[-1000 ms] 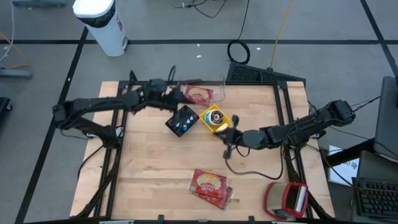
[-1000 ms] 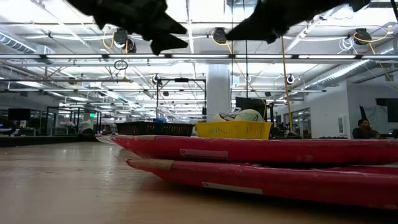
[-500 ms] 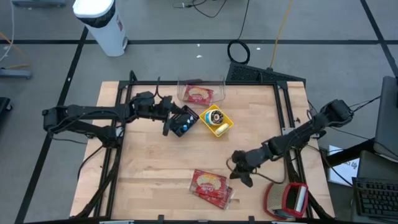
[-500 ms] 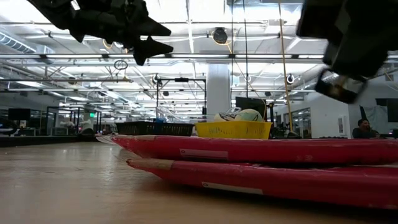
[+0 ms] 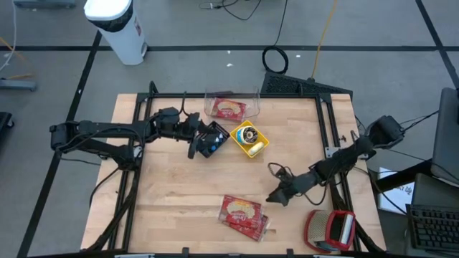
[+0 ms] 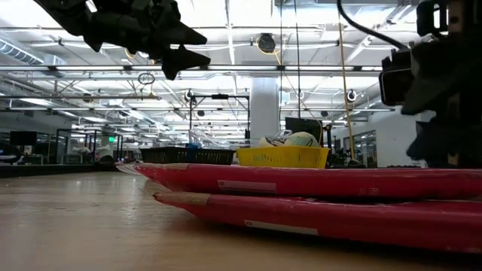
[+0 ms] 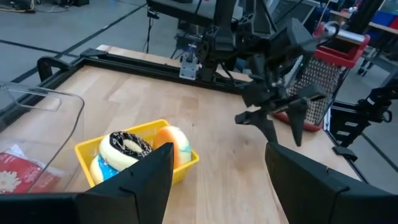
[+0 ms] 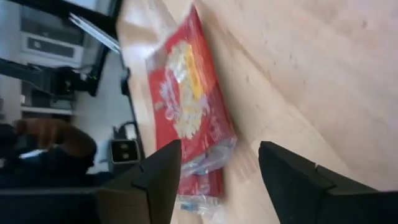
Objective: Pick & Place Food Item
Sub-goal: Put the top red bag into the transparent bin
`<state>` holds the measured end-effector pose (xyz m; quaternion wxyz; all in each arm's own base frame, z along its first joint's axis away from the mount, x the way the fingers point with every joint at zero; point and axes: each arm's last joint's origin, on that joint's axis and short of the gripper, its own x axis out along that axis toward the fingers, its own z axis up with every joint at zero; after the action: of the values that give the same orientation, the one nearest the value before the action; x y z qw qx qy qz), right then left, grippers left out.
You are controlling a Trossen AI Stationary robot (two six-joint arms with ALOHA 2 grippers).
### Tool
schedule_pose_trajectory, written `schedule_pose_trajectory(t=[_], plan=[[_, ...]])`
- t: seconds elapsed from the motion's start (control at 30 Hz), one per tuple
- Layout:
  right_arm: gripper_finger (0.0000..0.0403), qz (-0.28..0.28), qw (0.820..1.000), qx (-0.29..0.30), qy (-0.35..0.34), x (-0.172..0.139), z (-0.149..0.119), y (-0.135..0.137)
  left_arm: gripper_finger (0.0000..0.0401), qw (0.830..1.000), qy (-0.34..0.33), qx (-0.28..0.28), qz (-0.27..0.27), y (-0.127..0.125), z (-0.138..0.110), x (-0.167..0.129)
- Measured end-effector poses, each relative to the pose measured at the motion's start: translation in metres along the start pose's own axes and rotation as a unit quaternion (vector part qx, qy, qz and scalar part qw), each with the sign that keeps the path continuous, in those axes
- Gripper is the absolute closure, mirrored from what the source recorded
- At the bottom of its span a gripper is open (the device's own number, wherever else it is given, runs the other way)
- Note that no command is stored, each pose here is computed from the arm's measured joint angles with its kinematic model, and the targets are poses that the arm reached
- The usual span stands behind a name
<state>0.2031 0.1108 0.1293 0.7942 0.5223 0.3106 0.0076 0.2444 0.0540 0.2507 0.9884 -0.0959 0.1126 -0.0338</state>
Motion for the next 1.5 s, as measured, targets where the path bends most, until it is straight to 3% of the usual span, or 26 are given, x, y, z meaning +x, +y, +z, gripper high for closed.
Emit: schedule_pose_trajectory(t=[0.27, 0.63, 0.87, 1.2, 1.5], plan=[[0.0203, -0.014, 0.998, 0.001, 0.055, 0.030, -0.003, 0.009, 0.0146, 1.000, 0.001, 0.009, 0.008, -0.001, 0.000, 0.000], [0.0210, -0.026, 0.998, 0.031, 0.054, 0.051, -0.001, 0.002, 0.0146, 0.999, 0.007, 0.007, 0.039, 0.000, -0.002, 0.001], [0.0266, -0.019, 0.997, 0.027, 0.071, 0.052, 0.000, 0.002, 0.0146, 0.999, 0.009, 0.006, 0.039, 0.000, -0.002, 0.001], [0.0390, -0.037, 0.994, -0.057, 0.083, 0.051, -0.002, -0.004, 0.0146, 0.999, 0.009, 0.006, 0.039, 0.000, -0.002, 0.001], [0.0402, 0.017, 0.988, -0.150, 0.030, 0.050, 0.007, 0.007, 0.0146, 0.999, 0.009, 0.006, 0.039, 0.000, -0.002, 0.001]])
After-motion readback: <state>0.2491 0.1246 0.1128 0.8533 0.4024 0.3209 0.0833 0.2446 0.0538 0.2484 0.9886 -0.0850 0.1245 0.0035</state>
